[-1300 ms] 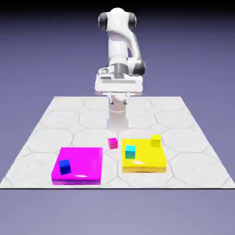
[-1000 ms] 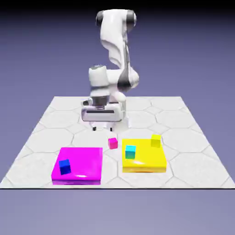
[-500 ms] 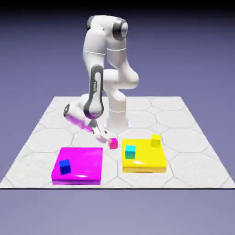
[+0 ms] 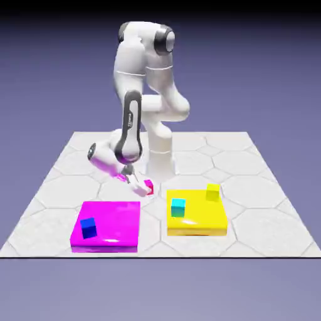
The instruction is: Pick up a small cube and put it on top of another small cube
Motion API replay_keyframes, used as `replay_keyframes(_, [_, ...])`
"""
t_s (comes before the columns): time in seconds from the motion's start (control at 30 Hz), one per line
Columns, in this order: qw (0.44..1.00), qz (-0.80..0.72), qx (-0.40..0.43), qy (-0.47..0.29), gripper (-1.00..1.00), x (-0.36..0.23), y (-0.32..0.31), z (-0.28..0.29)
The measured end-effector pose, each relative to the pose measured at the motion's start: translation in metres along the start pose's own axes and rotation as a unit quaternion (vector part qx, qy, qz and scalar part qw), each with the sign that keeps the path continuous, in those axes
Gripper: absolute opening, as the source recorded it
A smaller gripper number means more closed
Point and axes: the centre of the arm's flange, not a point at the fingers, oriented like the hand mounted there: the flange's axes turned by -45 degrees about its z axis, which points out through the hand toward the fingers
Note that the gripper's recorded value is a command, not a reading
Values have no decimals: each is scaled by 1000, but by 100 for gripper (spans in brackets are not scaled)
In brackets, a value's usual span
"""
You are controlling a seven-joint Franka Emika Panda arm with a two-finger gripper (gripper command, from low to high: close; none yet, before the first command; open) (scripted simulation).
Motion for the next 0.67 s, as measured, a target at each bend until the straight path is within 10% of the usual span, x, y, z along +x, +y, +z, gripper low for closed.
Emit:
replay_keyframes(0.37, [999,23,22,-9,-100,-186,-95,49])
replay_keyframes(0.57, [999,22,22,-9,-100,-173,-97,112])
replay_keyframes(0.6, [999,22,22,-8,100,-173,-97,114])
replay_keyframes(0.67, [999,23,21,-8,100,-172,-97,113])
